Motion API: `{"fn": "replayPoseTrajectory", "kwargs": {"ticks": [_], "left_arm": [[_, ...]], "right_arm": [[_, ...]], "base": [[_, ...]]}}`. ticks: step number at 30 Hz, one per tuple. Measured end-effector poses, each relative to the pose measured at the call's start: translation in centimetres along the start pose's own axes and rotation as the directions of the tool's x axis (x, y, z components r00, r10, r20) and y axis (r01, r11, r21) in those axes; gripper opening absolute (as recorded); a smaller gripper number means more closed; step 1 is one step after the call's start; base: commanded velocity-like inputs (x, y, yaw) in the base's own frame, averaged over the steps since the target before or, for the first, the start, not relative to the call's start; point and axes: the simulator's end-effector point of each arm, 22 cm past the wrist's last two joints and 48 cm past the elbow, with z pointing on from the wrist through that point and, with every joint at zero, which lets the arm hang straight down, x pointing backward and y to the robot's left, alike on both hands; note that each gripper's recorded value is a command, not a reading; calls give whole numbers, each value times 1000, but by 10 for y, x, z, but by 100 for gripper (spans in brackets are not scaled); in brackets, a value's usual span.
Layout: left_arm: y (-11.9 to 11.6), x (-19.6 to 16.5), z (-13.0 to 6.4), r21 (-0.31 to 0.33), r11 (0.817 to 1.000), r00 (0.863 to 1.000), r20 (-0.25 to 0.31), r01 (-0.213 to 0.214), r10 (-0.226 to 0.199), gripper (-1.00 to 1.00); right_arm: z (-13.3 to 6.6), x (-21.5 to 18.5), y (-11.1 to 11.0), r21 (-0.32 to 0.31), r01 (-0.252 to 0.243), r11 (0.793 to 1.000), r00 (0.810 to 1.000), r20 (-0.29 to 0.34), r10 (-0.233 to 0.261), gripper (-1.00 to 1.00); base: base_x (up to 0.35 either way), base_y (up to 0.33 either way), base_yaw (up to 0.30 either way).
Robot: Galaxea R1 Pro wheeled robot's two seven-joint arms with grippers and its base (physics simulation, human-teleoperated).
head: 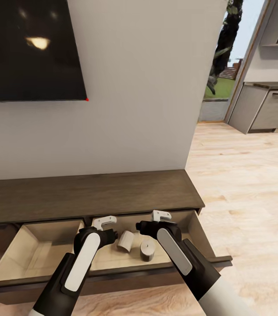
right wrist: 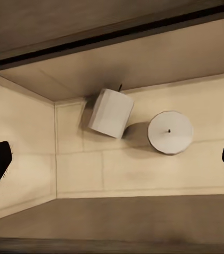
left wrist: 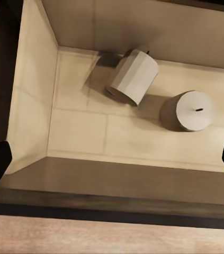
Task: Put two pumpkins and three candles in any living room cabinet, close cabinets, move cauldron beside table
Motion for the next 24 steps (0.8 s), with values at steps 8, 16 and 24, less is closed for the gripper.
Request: {"fn": "replayPoseTrajectory", "kwargs": {"ticks": [8,16,24], "left_arm": [[-1,-10,-13,-2,1000,1000,0,-1,1,100],[-3,-20,-26,-3,1000,1000,0,-2,2,100],[-5,-30,-39,-2,1000,1000,0,-1,1,100]], "right_arm": [[-11,-9,4,-1,-4,1000,1000,-8,4,100],[-22,-21,9,-2,-5,1000,1000,-6,5,100],[-34,-31,10,4,-3,1000,1000,-7,3,100]], "base": [[0,0,0],[0,0,0],[0,0,0]]}}
